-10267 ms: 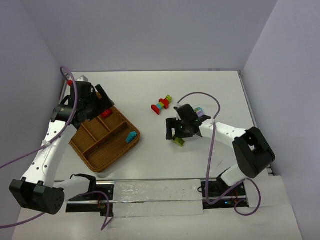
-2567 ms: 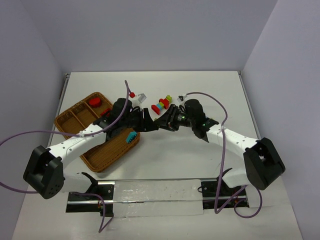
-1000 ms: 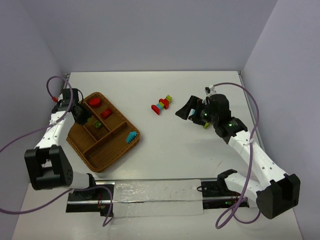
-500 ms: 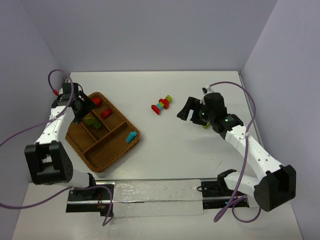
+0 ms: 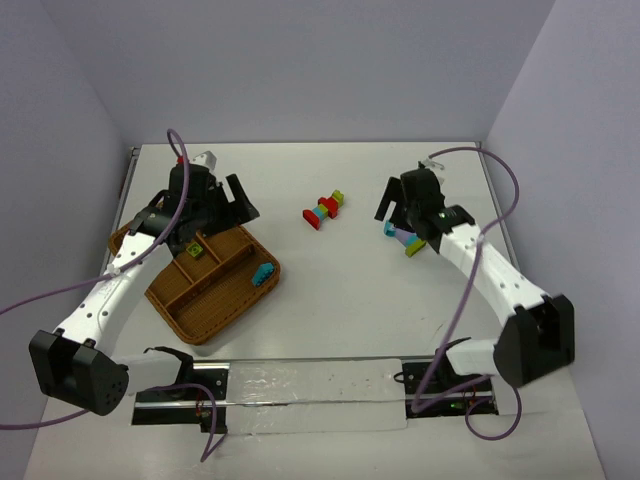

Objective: Sort the legos into containers by color

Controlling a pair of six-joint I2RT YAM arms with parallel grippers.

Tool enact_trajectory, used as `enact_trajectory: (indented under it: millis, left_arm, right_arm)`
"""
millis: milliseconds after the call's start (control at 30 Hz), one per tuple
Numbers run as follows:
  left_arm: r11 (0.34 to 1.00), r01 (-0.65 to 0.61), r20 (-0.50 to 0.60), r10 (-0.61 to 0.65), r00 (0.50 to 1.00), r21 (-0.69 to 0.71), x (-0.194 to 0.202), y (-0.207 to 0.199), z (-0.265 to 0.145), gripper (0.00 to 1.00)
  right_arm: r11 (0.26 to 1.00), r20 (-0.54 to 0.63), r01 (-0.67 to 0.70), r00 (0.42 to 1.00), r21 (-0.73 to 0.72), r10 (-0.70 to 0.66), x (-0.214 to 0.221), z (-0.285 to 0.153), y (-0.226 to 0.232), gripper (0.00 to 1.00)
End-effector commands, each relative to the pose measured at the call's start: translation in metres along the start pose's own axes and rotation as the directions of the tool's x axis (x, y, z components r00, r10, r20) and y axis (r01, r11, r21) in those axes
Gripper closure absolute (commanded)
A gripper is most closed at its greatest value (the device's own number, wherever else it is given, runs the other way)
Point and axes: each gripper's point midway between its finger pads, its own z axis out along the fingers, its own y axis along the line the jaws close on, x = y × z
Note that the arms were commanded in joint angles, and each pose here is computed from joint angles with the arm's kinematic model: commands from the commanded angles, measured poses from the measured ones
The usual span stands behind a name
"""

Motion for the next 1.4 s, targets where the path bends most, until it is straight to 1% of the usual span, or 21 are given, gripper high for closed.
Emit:
enact_trajectory:
  millis: [0,100,133,200,267,333,400,500,633,800,933,1067,1200,1300,1367]
  left_arm:
    - [0.993,-0.017,-0.076,0.026,0.997,0.114,0.021,-0.036,0.001,0.13]
    - [0.991,-0.032,-0.117,0.047,0.992,0.128,0.028,-0.048,0.012,0.13]
    - [0.989,-0.039,-0.120,0.057,0.991,0.142,0.026,-0.055,0.012,0.13]
    - [0.990,-0.047,-0.149,0.067,0.987,0.133,0.027,-0.058,0.024,0.13]
    - [0.989,-0.059,-0.163,0.081,0.983,0.134,0.024,-0.065,0.028,0.13]
    - [0.990,-0.069,-0.184,0.092,0.979,0.126,0.026,-0.065,0.036,0.13]
    - [0.989,-0.077,-0.194,0.100,0.976,0.124,0.024,-0.068,0.042,0.13]
    - [0.988,-0.081,-0.201,0.107,0.974,0.133,0.022,-0.072,0.046,0.13]
    - [0.988,-0.084,-0.228,0.111,0.967,0.126,0.027,-0.072,0.052,0.13]
    - [0.990,-0.083,-0.226,0.108,0.968,0.118,0.027,-0.070,0.053,0.13]
    - [0.991,-0.082,-0.232,0.106,0.967,0.110,0.028,-0.068,0.055,0.13]
    - [0.991,-0.079,-0.236,0.104,0.966,0.111,0.030,-0.067,0.056,0.14]
    - [0.990,-0.080,-0.236,0.106,0.966,0.116,0.032,-0.066,0.052,0.14]
    - [0.990,-0.092,-0.226,0.115,0.967,0.110,0.032,-0.063,0.049,0.14]
    - [0.990,-0.098,-0.222,0.119,0.968,0.104,0.032,-0.061,0.048,0.14]
  right_arm:
    - [0.961,-0.007,-0.029,0.999,0.276,0.032,-0.021,0.025,-0.042,0.08]
    - [0.949,-0.042,-0.050,0.997,0.312,0.066,-0.016,0.040,-0.063,0.07]
    - [0.956,-0.088,-0.050,0.993,0.290,0.079,-0.007,0.047,-0.065,0.06]
    - [0.965,-0.108,-0.076,0.988,0.250,0.106,-0.010,0.060,-0.072,0.04]
    - [0.980,-0.158,-0.037,0.985,0.194,0.069,-0.011,0.073,-0.067,0.02]
    - [0.985,-0.160,-0.023,0.986,0.171,0.050,-0.021,0.080,-0.063,0.01]
    - [0.988,-0.191,0.002,0.981,0.152,0.028,-0.021,0.093,-0.062,0.00]
    - [0.989,-0.247,-0.011,0.968,0.151,0.048,-0.004,0.113,-0.066,0.00]
    - [0.996,-0.297,-0.054,0.952,0.074,0.074,0.020,0.127,-0.056,0.00]
    - [0.997,-0.367,-0.068,0.927,0.045,0.080,0.052,0.123,-0.053,0.00]
    - [0.997,-0.408,-0.071,0.911,0.006,0.068,0.076,0.105,-0.039,0.00]
    - [1.000,-0.438,-0.011,0.899,-0.014,0.004,0.094,0.093,-0.019,0.00]
    - [0.996,-0.431,0.066,0.901,0.055,-0.036,0.099,0.092,-0.020,0.01]
    - [0.988,-0.423,0.092,0.906,0.124,-0.031,0.101,0.096,-0.027,0.04]
    - [0.985,-0.410,0.080,0.912,0.154,-0.010,0.099,0.098,-0.029,0.06]
